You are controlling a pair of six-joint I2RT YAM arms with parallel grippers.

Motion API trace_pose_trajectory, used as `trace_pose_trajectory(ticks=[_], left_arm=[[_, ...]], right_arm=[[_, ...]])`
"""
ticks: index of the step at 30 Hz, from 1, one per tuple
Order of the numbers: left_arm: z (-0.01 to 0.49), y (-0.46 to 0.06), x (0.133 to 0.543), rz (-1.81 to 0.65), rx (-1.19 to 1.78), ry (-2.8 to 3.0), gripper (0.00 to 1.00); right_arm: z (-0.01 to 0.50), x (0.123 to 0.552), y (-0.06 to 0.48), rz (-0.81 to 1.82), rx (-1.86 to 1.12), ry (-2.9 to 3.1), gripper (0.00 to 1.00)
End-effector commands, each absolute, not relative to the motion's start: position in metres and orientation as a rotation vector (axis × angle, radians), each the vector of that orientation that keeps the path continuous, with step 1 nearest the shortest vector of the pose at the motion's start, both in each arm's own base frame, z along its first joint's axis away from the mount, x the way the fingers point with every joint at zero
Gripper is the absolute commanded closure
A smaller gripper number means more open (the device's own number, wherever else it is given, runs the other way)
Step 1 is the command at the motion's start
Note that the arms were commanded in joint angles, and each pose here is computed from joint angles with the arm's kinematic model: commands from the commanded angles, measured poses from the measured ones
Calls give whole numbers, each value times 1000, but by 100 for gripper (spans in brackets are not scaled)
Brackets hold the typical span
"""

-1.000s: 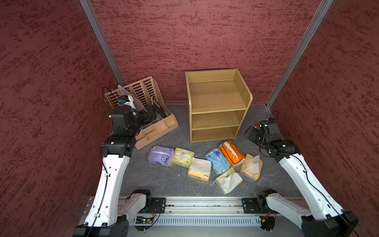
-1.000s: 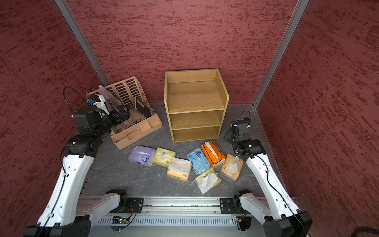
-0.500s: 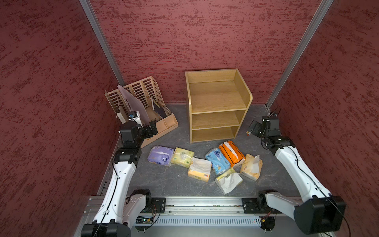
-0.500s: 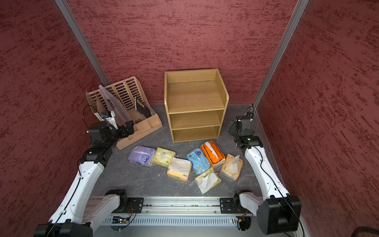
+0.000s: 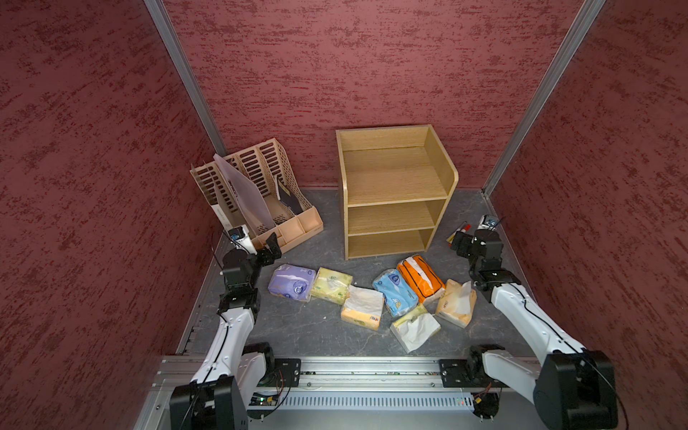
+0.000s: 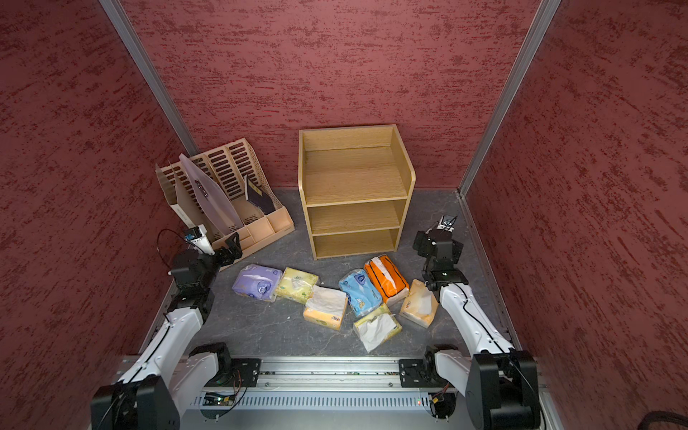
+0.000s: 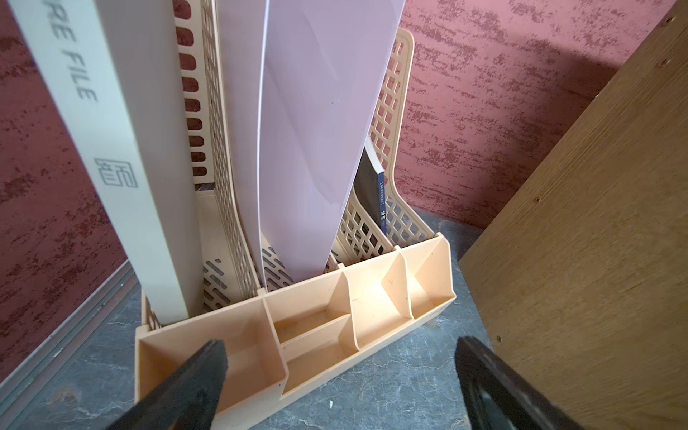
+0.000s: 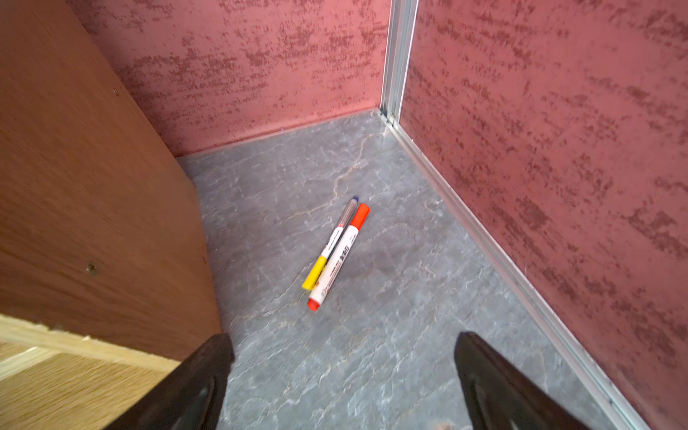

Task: Remove the tissue boxes from the shelf
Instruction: Reset both arms

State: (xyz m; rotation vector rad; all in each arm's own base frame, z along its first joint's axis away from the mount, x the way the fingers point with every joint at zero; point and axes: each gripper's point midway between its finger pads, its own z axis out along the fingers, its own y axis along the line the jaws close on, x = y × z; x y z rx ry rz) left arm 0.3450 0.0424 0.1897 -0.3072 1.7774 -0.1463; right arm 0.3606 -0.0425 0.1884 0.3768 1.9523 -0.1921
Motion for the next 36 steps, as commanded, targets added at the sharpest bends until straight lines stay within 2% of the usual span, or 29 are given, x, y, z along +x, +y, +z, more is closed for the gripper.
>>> trace_pose_trajectory(ticks=[1,9,18,28,36], left_arm=[[195,41,358,-105,-253,1703,0],[145,33,366,-28,-192,1785,0],[139,6,379,-27,-78,1717,0],[145,7,352,54,-76,1785,0],[144,2,355,30,-39,1807,0]], right_arm=[[223,370,-55,-237,362,1781,2],[220,382,-57,-193,339,1733,2],[176,388,-41,-105,275,1764,2],[149,374,-38,-110,236,1765,2],[141,380,-27,-29,206,1687,1]])
